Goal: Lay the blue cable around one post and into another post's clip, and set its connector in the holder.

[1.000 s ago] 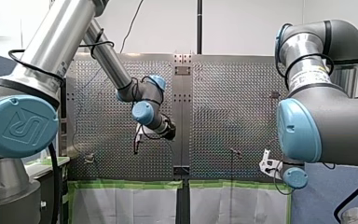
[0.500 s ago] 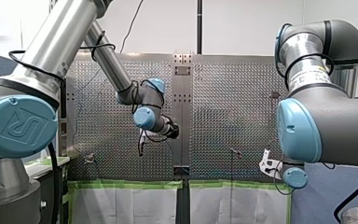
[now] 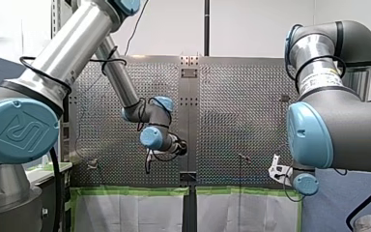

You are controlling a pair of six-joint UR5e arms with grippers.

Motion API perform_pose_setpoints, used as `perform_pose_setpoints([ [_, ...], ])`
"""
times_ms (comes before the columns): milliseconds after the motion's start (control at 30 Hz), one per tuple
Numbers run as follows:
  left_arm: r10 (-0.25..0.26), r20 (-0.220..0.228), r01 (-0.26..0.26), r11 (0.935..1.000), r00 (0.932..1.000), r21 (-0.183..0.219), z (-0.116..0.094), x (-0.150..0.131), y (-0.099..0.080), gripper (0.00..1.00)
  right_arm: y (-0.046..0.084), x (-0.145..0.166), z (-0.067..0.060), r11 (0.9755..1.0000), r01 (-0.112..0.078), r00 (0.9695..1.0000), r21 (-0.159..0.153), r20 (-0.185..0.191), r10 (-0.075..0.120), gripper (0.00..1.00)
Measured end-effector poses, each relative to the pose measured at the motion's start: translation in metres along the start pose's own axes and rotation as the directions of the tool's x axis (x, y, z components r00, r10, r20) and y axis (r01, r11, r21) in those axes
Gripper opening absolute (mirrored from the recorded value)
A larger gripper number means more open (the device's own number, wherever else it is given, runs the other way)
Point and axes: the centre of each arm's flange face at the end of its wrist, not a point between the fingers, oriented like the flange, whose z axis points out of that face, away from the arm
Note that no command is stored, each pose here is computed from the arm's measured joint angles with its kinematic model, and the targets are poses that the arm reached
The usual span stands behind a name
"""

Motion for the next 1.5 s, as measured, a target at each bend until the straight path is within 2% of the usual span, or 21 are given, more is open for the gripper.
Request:
perform_pose_setpoints([
  [367, -0.011, 0.060, 0.010, 0.9995, 0.9981, 0.028, 0.033, 0.020, -0.010, 1.00, 0.000, 0.000, 0.000, 1.0000, -0.002, 1.0000, 0.001, 0.000, 0.002, 0.00],
  [800, -0.023, 0.134, 0.014, 0.9976, 0.9908, 0.069, 0.069, 0.049, -0.026, 1.00, -0.001, 0.001, 0.002, 1.0000, 0.002, 1.0000, 0.004, -0.001, -0.002, 0.00],
  [967, -0.020, 0.122, 0.012, 0.9973, 0.9923, 0.072, 0.073, 0.070, -0.027, 1.00, -0.001, 0.001, 0.003, 1.0000, 0.003, 1.0000, 0.005, -0.003, -0.003, 0.00],
  [1200, -0.010, 0.076, 0.006, 0.9986, 0.9971, 0.052, 0.074, 0.102, -0.020, 1.00, -0.001, 0.002, 0.003, 1.0000, 0.003, 1.0000, 0.005, -0.004, -0.003, 0.00],
  [1500, -0.006, 0.059, 0.003, 0.9983, 0.9982, 0.058, 0.079, 0.115, -0.022, 1.00, -0.001, 0.002, 0.003, 1.0000, 0.004, 1.0000, 0.006, -0.004, -0.004, 0.00],
])
